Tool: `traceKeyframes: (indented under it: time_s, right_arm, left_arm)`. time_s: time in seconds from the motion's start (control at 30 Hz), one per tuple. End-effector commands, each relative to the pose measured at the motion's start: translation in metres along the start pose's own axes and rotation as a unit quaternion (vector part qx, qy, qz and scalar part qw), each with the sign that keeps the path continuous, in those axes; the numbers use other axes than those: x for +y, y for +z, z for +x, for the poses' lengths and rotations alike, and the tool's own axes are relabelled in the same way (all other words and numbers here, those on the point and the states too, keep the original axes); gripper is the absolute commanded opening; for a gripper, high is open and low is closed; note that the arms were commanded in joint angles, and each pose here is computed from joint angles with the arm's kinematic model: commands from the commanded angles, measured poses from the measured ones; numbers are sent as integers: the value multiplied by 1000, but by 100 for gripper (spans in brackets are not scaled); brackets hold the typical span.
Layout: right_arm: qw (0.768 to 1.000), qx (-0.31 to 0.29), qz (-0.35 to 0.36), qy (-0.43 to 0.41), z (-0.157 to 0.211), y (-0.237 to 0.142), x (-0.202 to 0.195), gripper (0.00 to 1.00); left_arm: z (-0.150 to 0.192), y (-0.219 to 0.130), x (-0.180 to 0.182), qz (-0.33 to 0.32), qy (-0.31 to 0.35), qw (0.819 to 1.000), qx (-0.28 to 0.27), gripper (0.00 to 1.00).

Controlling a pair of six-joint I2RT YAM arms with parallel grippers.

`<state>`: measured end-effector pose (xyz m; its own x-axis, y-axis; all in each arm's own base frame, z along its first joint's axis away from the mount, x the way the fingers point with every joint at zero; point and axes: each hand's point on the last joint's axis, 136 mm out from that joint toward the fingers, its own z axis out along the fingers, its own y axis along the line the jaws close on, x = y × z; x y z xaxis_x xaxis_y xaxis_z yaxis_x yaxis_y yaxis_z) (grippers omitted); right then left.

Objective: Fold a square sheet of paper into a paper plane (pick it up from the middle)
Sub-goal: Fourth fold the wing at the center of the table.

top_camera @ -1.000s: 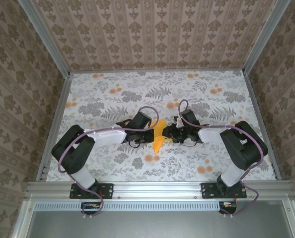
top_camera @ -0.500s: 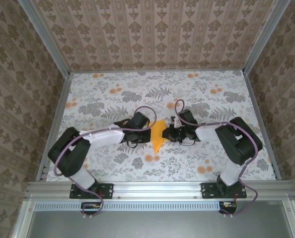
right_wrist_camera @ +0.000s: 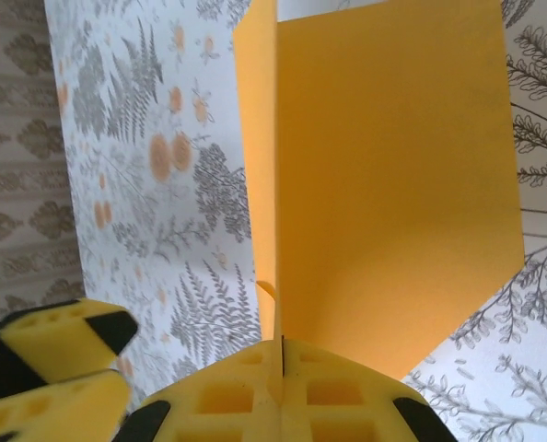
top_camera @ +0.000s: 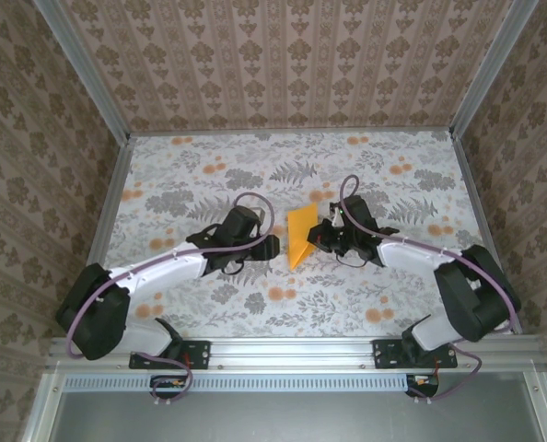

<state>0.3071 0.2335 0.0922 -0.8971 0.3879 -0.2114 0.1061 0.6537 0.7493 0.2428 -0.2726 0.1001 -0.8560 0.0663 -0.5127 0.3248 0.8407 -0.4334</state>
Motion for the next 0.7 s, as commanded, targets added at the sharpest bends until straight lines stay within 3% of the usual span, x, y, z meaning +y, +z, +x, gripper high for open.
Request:
traceKeyframes:
  time_s: [0.0,0.23,0.4,0.67]
  right_arm:
    - [995,-29,74,60,7,-9,-26,2]
    - [987,-57,121,95,10,-13,-28,1]
    - [981,-51,134,133,18,-5,-32,1]
    - [971,-46,127,197,24,2,-34,0]
  left_arm:
    - [-6,-2,-29,46,89,995,-25,58]
    - [-2,4,-63,65,216,973,-53,60]
    - [11,20,-69,86,269,958,-49,51]
    - [24,33,-76,115,322,936,-77,49]
